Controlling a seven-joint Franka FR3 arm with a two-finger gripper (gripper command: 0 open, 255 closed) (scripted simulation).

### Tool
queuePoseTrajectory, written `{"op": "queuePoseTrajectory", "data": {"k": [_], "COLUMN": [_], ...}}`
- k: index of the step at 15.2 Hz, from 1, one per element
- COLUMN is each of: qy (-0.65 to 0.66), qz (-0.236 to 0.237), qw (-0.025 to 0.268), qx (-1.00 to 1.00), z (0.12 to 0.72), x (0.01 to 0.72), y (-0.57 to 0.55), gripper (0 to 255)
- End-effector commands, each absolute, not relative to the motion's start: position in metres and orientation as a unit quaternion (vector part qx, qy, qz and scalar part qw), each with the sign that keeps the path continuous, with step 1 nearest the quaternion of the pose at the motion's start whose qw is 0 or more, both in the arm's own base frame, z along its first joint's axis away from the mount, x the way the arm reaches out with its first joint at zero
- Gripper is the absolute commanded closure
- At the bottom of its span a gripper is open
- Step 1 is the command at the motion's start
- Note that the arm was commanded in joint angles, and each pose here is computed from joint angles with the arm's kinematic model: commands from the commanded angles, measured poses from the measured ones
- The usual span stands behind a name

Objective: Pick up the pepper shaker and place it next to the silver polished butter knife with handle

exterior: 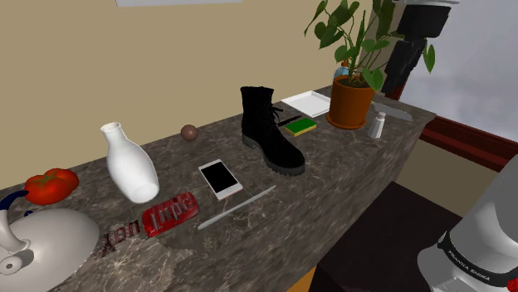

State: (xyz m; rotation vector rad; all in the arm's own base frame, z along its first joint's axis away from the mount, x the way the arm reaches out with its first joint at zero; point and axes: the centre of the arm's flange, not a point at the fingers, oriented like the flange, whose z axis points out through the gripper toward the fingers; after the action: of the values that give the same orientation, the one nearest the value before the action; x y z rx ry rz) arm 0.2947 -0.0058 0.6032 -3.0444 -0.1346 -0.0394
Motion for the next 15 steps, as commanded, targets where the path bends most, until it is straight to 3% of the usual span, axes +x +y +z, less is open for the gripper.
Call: {"op": "queuePoseTrajectory", "data": {"k": [1, 15], "qy": [-0.044, -0.012], "qz": [-0.013, -0.016], "qw": [0.047, -0.001], "qx": [-0.998, -1.0], "z": [0.603, 0.501], "x": [0.295, 0.347], "y": [-0.006, -0.135], "gripper": [0, 0]}}
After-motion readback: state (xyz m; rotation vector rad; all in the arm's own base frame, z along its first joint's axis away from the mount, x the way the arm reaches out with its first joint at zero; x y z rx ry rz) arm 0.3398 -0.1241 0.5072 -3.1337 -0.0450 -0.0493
